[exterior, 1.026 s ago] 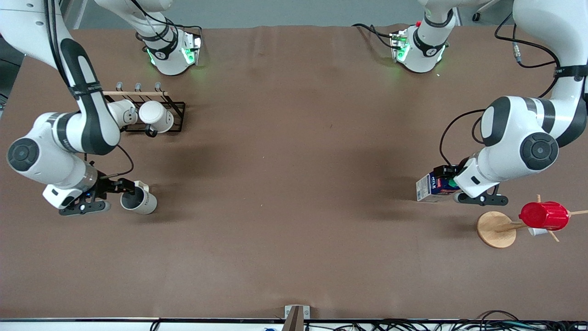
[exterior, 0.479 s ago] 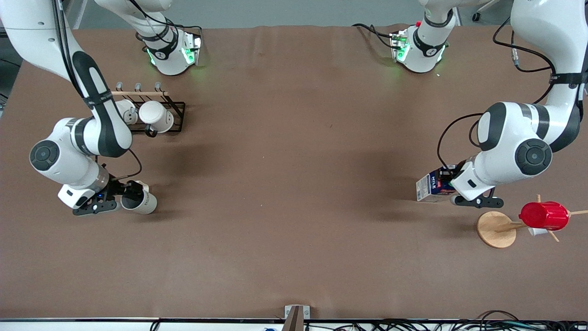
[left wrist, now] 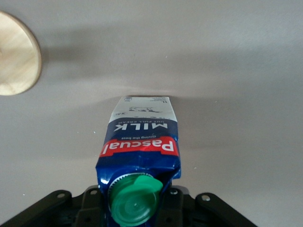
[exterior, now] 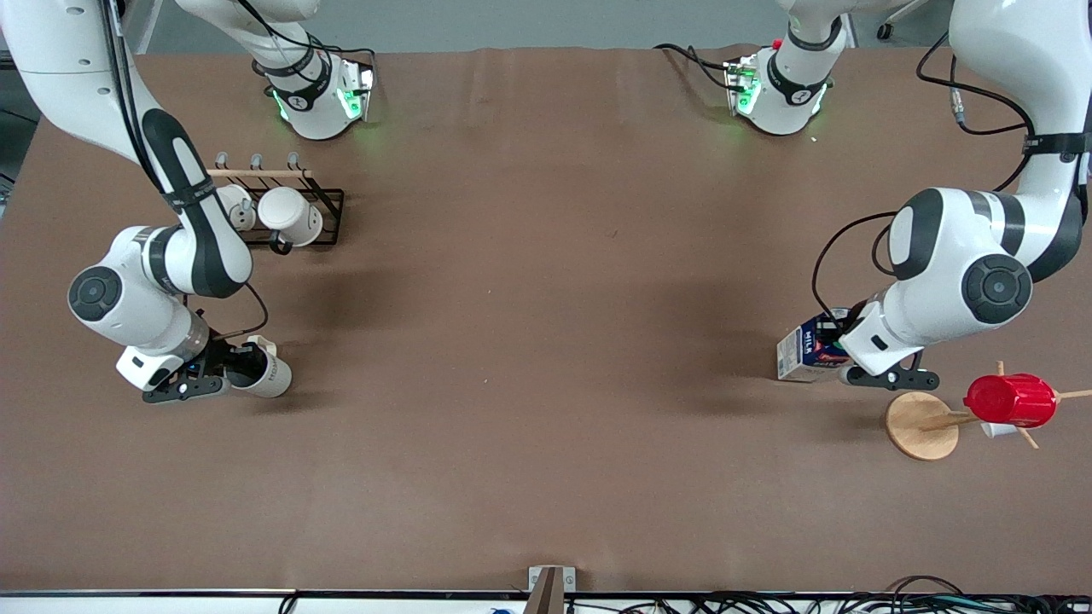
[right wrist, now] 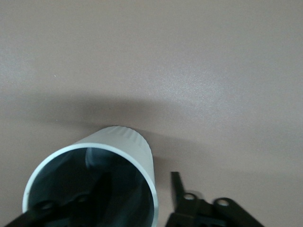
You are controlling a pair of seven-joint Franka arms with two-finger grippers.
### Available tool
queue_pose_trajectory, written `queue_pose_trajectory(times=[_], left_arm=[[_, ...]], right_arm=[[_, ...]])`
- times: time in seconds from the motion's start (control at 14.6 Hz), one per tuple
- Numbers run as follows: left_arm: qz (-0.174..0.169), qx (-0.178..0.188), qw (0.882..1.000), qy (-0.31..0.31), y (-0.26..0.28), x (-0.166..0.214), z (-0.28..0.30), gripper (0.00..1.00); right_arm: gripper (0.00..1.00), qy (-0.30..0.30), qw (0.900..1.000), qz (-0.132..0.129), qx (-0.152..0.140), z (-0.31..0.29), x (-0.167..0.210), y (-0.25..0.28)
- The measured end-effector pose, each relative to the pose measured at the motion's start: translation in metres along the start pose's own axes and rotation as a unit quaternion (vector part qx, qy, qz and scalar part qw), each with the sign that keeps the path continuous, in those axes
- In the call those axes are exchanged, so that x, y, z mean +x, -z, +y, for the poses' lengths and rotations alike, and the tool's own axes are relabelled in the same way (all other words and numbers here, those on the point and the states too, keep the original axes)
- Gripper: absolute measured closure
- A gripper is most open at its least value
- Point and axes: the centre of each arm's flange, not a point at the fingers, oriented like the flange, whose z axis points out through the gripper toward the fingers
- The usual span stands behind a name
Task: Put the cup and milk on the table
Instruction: 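Carry the mug toward the table middle while the left gripper carries the carton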
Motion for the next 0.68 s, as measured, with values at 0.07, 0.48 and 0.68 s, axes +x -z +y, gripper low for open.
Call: queue_pose_trajectory(times=[0.07,0.48,0.68], left_arm=[[0.000,0.000,1.000,-0.001,0.008,0.000,0.002,0.64],[-0.002,0.002,1.000,-0.015,0.053,-0.004,0.020,0.64],[0.008,0.002,1.000,-0.017,0.065,-0.004,0.022,0.64]], right_arm=[[0.61,-0.003,1.000,0.001,0.000,0.000,0.001,0.001],[0.96,-0.068,0.995,-0.067,0.020,-0.029,0.026,0.067],[0.96,-0.119,0.990,-0.067,0.036,-0.128,0.053,0.134]])
